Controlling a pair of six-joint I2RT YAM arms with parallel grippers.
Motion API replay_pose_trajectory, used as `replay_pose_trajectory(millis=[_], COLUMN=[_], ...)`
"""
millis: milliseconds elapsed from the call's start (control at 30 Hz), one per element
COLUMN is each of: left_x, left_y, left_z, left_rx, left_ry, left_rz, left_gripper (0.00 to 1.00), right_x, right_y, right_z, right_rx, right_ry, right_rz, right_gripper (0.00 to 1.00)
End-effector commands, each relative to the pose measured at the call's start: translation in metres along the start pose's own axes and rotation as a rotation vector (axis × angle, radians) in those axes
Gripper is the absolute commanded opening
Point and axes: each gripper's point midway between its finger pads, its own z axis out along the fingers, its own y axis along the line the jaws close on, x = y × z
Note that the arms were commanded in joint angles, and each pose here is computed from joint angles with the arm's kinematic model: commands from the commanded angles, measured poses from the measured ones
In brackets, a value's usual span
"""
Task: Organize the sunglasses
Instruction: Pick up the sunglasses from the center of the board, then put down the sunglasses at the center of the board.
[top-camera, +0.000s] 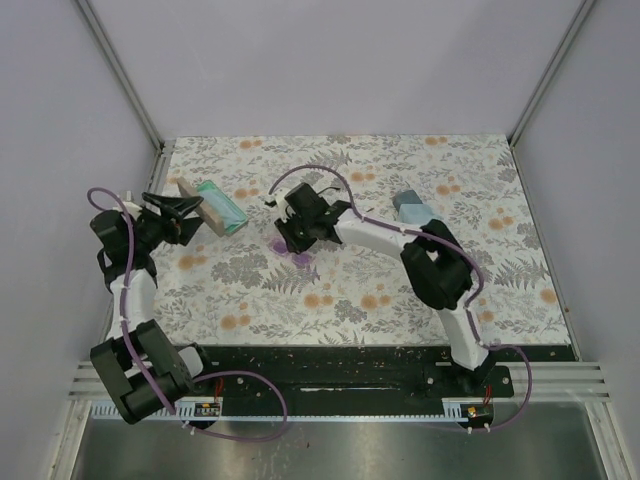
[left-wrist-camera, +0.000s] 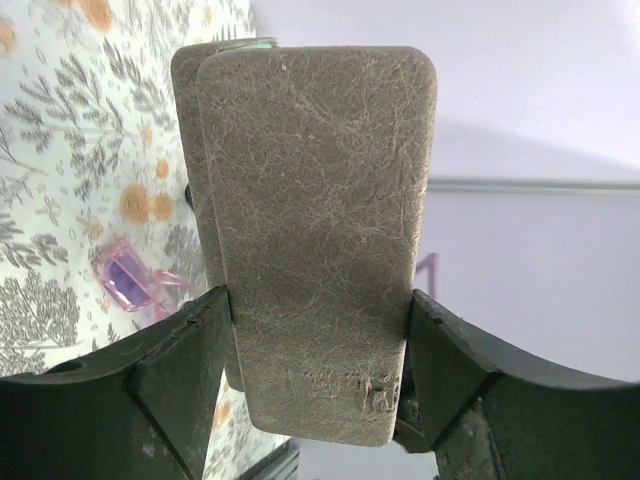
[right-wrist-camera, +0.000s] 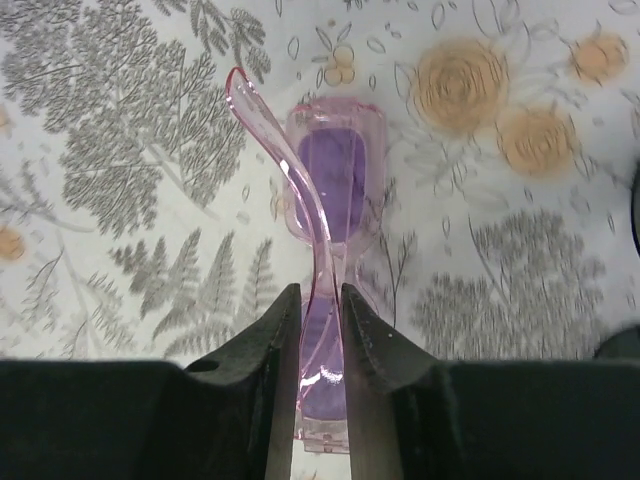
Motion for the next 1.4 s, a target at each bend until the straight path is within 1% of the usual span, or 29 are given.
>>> replay_pose_trajectory(millis=[0, 100, 133, 267, 367, 400, 467, 600, 733, 800, 867, 933, 1000, 1133, 1367], left_x=[0.032, 0.071, 0.081, 0.116, 0.136, 0.146, 0.153, 0.162, 0.172, 0.177, 0.186, 0.194, 0.202, 0.211, 0.216], left_y=[-0.021, -0.019, -0.018, -0.005, 0.001, 0.005, 0.011, 0.024, 0.037, 0.044, 0.05, 0.052, 0.055, 0.058, 0.06], left_z=[0.016, 0.031, 0.034, 0.044, 0.049, 0.05, 0.05, 0.048, 0.045, 0.044, 0.044, 0.043, 0.043, 0.044, 0.045], left_rx=[0.022, 0.02, 0.018, -0.01, -0.013, -0.017, -0.026, -0.048, -0.076, -0.087, -0.091, -0.084, -0.083, -0.084, -0.076], left_ry=[0.066, 0.15, 0.166, 0.2, 0.227, 0.251, 0.268, 0.281, 0.301, 0.317, 0.34, 0.368, 0.394, 0.425, 0.456], left_rz=[0.137, 0.157, 0.165, 0.179, 0.182, 0.182, 0.179, 0.184, 0.195, 0.2, 0.205, 0.205, 0.207, 0.214, 0.225], left_gripper=[0.5, 0.5, 0.49, 0.49, 0.49, 0.49, 0.49, 0.49, 0.49, 0.49, 0.49, 0.49, 0.49, 0.49, 0.49], right_x=[-0.044, -0.017, -0.008, 0.033, 0.06, 0.067, 0.083, 0.115, 0.149, 0.161, 0.168, 0.172, 0.172, 0.173, 0.177], right_y=[0.001, -0.01, -0.013, -0.039, -0.049, -0.047, -0.043, -0.038, -0.036, -0.034, -0.033, -0.033, -0.035, -0.04, -0.045], right_z=[-0.076, -0.103, -0.112, -0.15, -0.171, -0.176, -0.183, -0.184, -0.173, -0.167, -0.161, -0.158, -0.158, -0.157, -0.153], right_rx=[0.07, 0.147, 0.158, 0.29, 0.317, 0.309, 0.31, 0.312, 0.32, 0.324, 0.319, 0.324, 0.334, 0.357, 0.386], right_ry=[-0.215, -0.2, -0.194, -0.166, -0.145, -0.137, -0.109, -0.041, 0.037, 0.073, 0.098, 0.112, 0.113, 0.115, 0.138], right_rz=[0.088, 0.178, 0.215, 0.358, 0.452, 0.461, 0.473, 0.505, 0.549, 0.571, 0.582, 0.589, 0.592, 0.58, 0.578], right_gripper=[0.2, 0.18, 0.18, 0.18, 0.18, 0.18, 0.19, 0.21, 0.23, 0.26, 0.31, 0.41, 0.49, 0.52, 0.52])
